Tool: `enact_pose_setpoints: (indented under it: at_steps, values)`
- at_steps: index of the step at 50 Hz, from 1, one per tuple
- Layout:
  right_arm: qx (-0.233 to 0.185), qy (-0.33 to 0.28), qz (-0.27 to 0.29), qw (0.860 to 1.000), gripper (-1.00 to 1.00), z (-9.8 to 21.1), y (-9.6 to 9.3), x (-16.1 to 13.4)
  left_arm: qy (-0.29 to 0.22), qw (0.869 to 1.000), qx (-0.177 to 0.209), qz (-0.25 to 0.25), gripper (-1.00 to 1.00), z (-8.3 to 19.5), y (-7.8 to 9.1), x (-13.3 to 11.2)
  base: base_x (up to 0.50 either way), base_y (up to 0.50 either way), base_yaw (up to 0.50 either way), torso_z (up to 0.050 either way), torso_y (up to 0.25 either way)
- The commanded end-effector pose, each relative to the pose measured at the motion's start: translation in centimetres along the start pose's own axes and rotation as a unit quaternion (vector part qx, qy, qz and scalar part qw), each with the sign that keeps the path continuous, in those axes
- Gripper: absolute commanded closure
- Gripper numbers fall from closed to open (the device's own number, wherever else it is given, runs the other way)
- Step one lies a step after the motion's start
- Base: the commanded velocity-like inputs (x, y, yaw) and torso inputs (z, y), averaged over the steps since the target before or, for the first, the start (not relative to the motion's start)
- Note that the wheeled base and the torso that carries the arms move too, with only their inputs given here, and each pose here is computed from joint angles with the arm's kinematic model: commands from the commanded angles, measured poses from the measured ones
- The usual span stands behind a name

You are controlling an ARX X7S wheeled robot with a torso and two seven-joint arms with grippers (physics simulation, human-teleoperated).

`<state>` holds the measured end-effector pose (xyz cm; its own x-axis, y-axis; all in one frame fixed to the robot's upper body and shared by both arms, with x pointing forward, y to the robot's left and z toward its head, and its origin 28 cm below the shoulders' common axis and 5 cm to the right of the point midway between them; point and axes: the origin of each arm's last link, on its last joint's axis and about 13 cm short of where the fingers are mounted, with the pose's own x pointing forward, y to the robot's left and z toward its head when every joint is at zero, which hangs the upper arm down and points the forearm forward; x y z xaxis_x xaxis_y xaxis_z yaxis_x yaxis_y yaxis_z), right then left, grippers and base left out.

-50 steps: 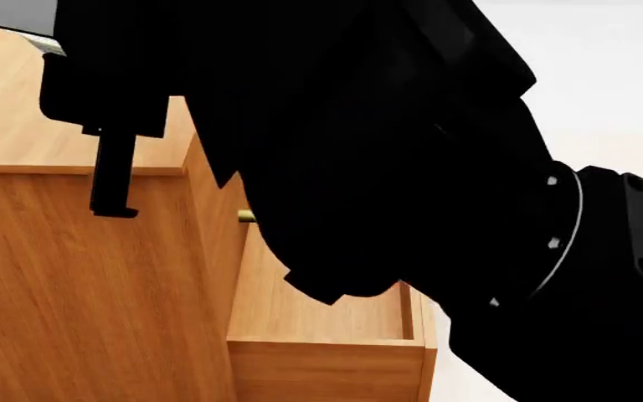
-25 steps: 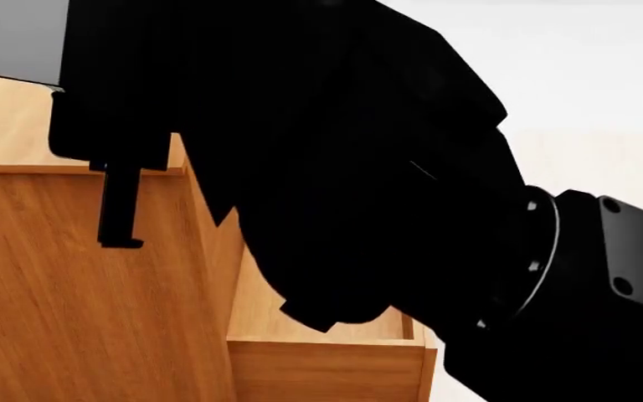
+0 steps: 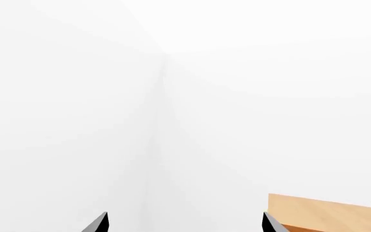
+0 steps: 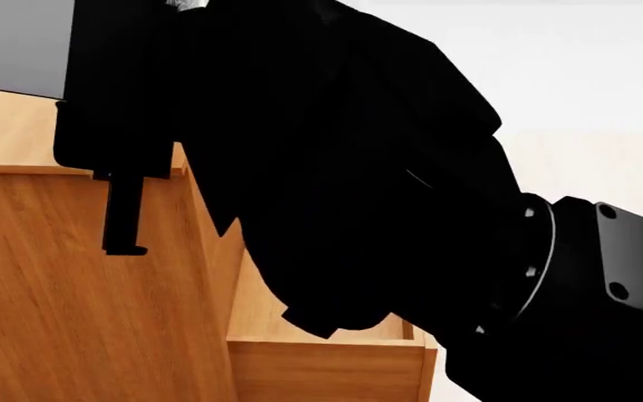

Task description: Put the bowl on top of the cabinet.

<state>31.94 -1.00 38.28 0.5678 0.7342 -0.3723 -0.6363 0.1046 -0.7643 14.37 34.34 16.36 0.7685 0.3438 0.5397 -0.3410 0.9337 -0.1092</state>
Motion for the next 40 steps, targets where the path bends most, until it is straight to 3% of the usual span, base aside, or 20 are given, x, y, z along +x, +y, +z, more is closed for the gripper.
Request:
enact_pose_setpoints:
  at_steps: [1,3,4,24,34,40]
  values:
    - [-0.019,-0.018,-0.013,1.0,1.0,0.7,-0.3,0.0,0.0,1.0,0.008,0.0,-1.0,0.0,0.3,-0.2,0.0,0.0,0.0,0.0,0.0]
    - [-0.022,-0.019,-0.016,0.999,1.0,0.6,-0.2,0.0,0.0,1.0,0.007,0.0,-1.0,0.0,0.3,-0.2,0.0,0.0,0.0,0.0,0.0]
    - [-0.023,-0.018,-0.016,0.999,-1.0,0.6,-0.2,0.1,-0.001,1.0,0.007,0.0,-1.0,0.0,0.3,-0.2,0.0,0.0,0.0,0.0,0.0]
    - [-0.014,-0.103,-0.044,0.994,-1.0,1.2,0.7,-3.0,0.0,1.0,0.007,-0.004,-1.0,0.0,0.2,-0.2,0.0,0.0,0.0,0.0,0.0]
    - [-0.002,-0.151,-0.069,0.986,-1.0,0.3,2.3,-5.6,0.0,1.0,0.007,-0.005,-1.0,0.0,0.1,-0.2,0.0,0.0,0.0,0.0,0.0]
    - [0.002,-0.196,-0.092,0.976,-1.0,0.0,4.8,-8.2,0.001,1.0,0.007,-0.007,-1.0,-0.1,0.0,-0.2,0.0,0.0,0.0,0.0,0.0]
